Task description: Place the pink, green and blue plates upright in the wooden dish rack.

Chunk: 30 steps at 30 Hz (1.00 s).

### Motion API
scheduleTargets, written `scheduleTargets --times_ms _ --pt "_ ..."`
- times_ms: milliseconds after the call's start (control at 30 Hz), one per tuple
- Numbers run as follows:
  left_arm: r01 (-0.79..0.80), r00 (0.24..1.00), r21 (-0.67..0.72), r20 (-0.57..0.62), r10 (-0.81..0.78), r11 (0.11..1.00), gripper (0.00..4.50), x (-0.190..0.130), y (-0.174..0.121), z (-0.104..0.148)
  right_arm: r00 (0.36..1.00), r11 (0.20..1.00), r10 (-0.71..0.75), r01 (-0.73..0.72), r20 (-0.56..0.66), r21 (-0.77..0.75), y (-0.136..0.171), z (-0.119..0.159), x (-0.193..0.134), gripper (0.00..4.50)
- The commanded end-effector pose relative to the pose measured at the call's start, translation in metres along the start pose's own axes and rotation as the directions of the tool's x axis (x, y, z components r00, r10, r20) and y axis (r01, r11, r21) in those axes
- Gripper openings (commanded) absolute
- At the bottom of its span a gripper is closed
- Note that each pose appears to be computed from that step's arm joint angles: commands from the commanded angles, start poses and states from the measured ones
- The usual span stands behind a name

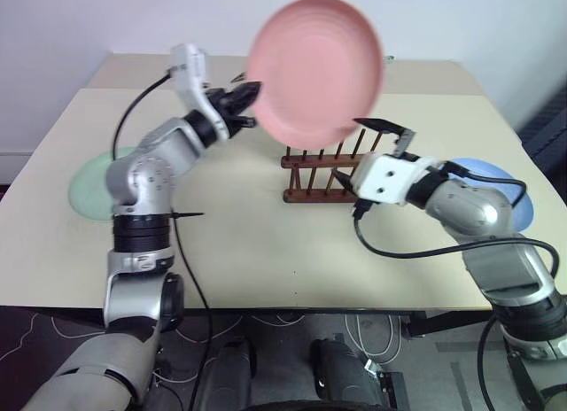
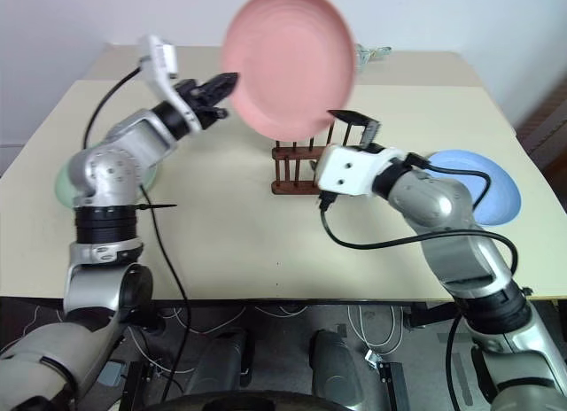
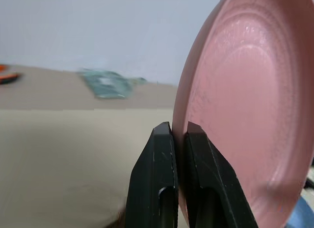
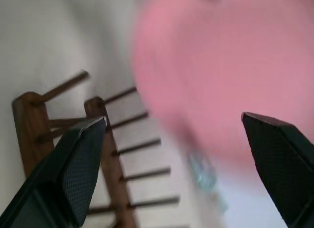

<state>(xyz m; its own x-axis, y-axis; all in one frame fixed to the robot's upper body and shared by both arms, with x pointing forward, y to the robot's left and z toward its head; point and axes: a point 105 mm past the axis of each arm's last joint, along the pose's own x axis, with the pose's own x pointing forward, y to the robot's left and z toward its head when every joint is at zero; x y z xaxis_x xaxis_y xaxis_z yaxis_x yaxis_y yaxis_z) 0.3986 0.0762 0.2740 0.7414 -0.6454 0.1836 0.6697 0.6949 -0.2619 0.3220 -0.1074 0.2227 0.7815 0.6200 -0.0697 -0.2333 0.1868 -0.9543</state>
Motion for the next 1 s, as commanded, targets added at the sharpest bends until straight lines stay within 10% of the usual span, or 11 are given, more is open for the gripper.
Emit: scheduleTargets --times_ms 33,167,400,500,700,767,867,1000 --pt "0.076 0.997 0.032 0.021 -0.076 0.997 0.09 0.013 -0.033 0.018 0.998 0.985 -0.032 0.022 -0.059 -0.168 -0.003 -0.014 0.008 4.5" --pt "0.1 0.995 0.008 -0.009 -0.1 0.995 0.06 0.014 -0.043 0.014 0.993 0.969 -0.05 0.022 -0.108 -0.244 -0.002 -0.028 0.01 3.75" --pt "0.102 0.994 -0.061 -0.039 -0.104 0.993 0.06 0.01 -0.037 0.01 0.982 0.952 -0.118 0.069 -0.148 -0.3 -0.007 -0.036 0.007 0.09" --pt "0.139 0.989 -0.126 -0.036 -0.144 0.982 0.06 0.009 -0.041 0.009 0.98 0.943 -0.136 0.084 -0.142 -0.321 -0.009 -0.035 0.007 0.04" --pt "0.116 0.986 -0.067 0.129 -0.106 0.991 2.98 0.008 -0.033 0.042 0.978 0.936 -0.167 0.117 -0.126 -0.333 -0.016 -0.032 0.006 0.0" --pt "0.012 0.976 0.004 0.219 -0.012 1.0 2.98 0.002 -0.006 0.062 0.974 0.957 -0.2 0.171 -0.107 -0.234 -0.024 -0.031 0.0 0.0" --pt "-0.184 0.974 0.42 0.2 0.107 0.888 2.98 -0.02 0.043 0.058 0.96 0.948 -0.28 0.28 -0.026 0.153 -0.044 -0.021 -0.019 0.0" --pt "-0.114 0.993 0.579 0.053 0.102 0.807 2.98 -0.047 0.078 0.013 0.94 0.723 -0.327 0.184 0.096 0.665 -0.056 -0.008 -0.039 0.0"
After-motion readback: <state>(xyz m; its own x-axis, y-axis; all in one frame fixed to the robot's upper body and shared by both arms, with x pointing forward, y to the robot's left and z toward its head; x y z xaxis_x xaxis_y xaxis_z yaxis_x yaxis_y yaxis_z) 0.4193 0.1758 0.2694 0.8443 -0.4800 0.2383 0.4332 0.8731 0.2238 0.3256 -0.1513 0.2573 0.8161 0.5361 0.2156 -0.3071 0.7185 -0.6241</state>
